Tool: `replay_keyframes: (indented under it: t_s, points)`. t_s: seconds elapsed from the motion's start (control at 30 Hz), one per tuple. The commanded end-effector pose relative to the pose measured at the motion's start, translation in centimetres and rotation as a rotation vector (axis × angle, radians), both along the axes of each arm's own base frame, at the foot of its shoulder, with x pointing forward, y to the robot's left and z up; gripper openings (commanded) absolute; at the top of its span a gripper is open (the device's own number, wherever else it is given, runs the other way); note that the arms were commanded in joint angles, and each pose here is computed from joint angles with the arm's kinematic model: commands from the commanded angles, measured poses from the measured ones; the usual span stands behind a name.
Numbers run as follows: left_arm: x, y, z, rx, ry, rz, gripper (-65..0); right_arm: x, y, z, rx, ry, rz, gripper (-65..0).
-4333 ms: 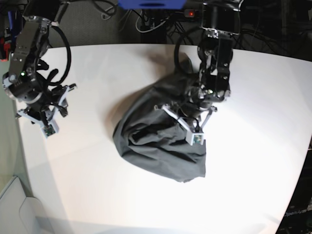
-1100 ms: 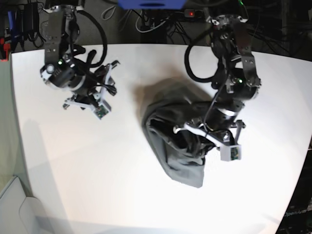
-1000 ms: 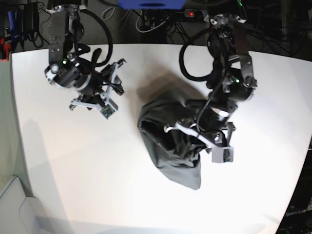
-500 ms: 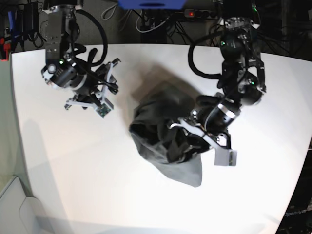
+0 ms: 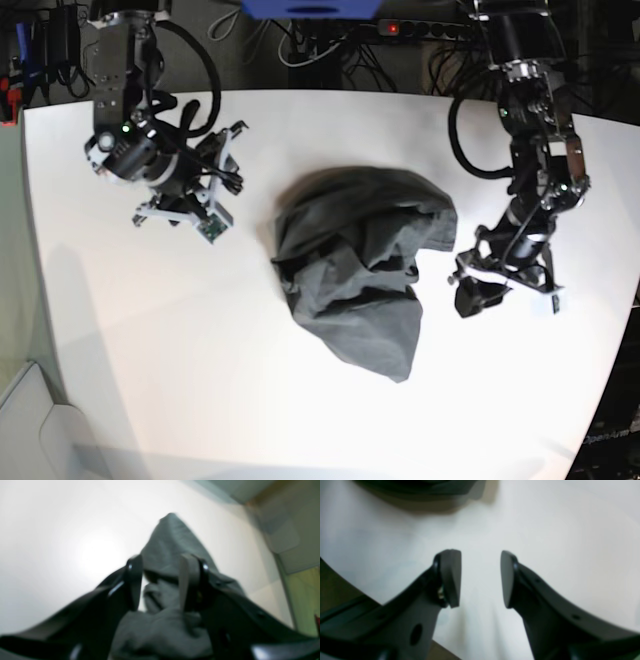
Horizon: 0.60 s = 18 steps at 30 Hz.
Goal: Layout the t-shirt on the table in an organized manner, then fold the t-shirt properly
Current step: 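Shake the lifted t-shirt with the left gripper and release it, then reach the right gripper down and grasp the t-shirt fabric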
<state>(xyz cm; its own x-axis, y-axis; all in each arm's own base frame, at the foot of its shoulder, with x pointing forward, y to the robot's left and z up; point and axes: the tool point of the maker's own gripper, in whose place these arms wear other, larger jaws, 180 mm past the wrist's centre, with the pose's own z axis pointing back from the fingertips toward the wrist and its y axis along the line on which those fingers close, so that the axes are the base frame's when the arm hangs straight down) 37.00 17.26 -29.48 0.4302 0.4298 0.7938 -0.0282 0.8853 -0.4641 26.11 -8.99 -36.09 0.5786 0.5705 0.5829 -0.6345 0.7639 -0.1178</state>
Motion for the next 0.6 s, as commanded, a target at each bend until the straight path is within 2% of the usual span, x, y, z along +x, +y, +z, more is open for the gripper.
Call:
replay_keyframes:
  t_s: [0.0, 0.13, 0.3, 0.57]
  points:
    - [0.0, 1.1, 0.7, 0.020, -0.020, 0.005, -40.8, 1.3, 0.2, 1.5, 0.015, -0.061, 0.007, -38.1]
    - [-1.8, 3.3, -2.5, 0.076, 0.084, 0.012, -40.8, 2.4, 1.0, 2.5, 0.038, -0.094, 0.004, -38.0]
    - [-4.0, 3.7, -5.4, 0.076, 0.168, 0.014, -40.8, 3.9, 2.9, 4.1, 0.095, -0.137, 0.004, -38.0]
    - [-4.7, -0.6, -6.8, 0.047, 0.199, -0.079, -40.8, 5.1, 5.9, 5.9, 0.167, -0.180, 0.029, -38.0]
